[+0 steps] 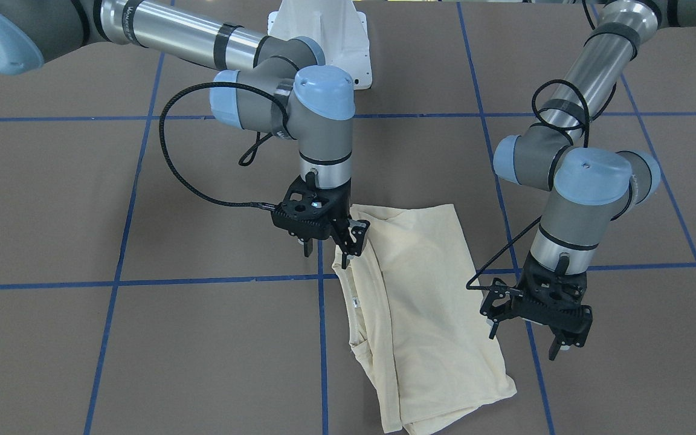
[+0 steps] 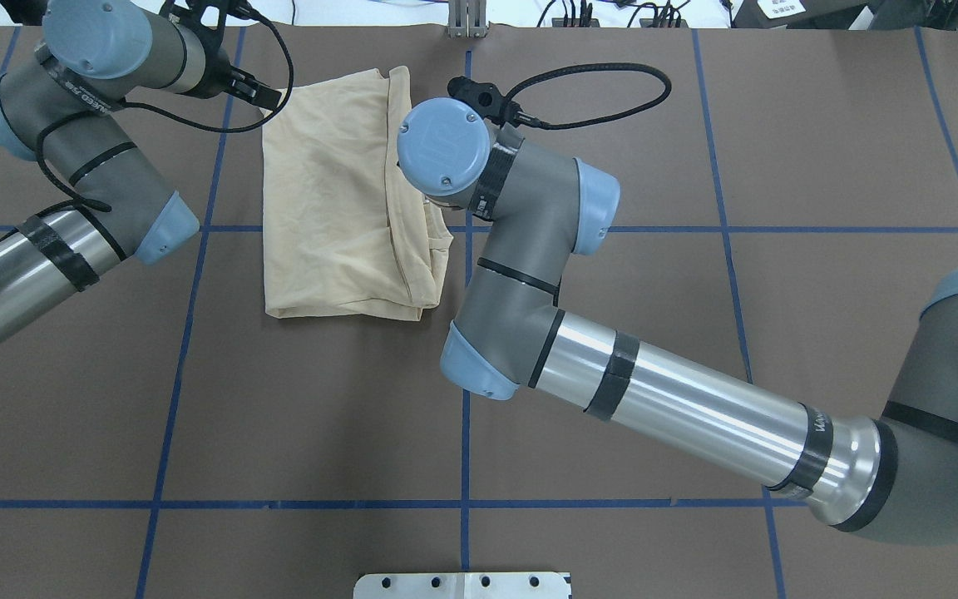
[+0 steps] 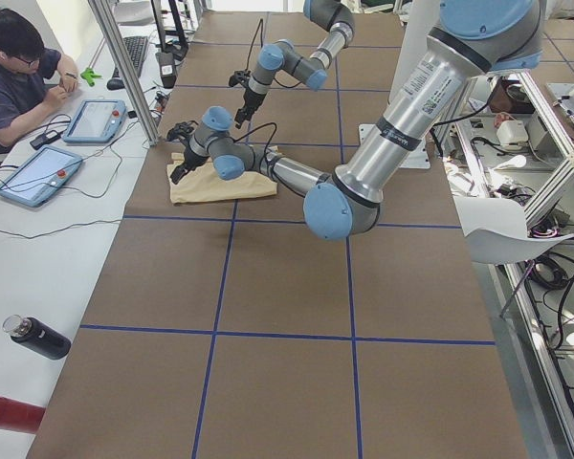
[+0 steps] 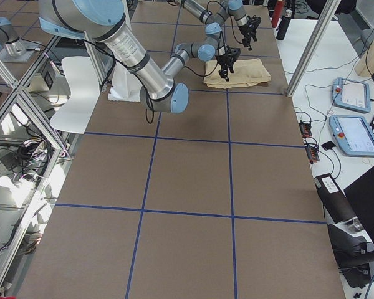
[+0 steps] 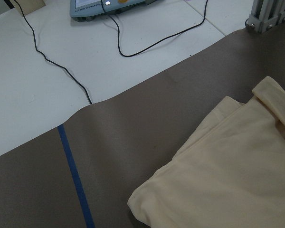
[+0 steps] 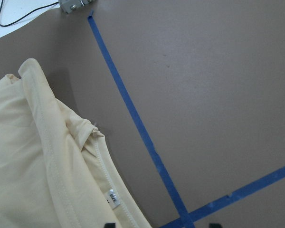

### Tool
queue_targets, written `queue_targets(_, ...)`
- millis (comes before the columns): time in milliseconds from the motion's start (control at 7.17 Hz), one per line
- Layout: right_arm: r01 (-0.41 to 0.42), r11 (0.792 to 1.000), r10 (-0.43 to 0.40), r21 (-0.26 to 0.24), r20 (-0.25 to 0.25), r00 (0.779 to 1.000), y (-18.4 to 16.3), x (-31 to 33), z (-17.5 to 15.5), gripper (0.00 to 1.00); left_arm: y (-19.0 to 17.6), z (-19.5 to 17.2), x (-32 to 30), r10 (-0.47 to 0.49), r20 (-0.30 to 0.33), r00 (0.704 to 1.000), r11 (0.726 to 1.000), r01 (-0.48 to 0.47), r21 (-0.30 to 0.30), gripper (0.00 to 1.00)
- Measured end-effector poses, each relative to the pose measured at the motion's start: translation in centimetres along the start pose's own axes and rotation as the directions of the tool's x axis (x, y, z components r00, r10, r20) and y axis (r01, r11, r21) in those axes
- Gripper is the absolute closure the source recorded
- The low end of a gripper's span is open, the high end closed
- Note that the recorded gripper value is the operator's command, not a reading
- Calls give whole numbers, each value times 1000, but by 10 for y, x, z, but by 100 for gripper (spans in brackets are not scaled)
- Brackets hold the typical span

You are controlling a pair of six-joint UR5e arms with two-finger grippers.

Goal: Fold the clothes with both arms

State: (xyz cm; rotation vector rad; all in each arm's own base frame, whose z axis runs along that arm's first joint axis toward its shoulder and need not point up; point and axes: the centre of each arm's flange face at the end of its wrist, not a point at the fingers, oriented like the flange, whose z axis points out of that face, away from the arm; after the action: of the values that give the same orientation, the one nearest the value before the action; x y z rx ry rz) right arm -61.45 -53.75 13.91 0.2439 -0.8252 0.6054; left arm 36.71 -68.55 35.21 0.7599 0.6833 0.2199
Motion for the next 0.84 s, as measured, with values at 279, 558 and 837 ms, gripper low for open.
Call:
queue_targets(279, 15, 1000, -15, -1, -8, 1000, 19, -2, 20, 62, 1, 0, -1, -2, 1, 1000, 1000, 2, 0, 0)
queue_targets(558, 27, 1000, -27, -7, -14, 1000, 33, 0, 36, 62, 4, 1, -2, -3, 2, 1000, 1000, 3, -5, 0)
queue_targets(837, 38, 999, -38, -2, -33, 999, 43, 5, 50, 62, 5, 1, -3, -3, 3, 1000, 1000, 3, -5, 0)
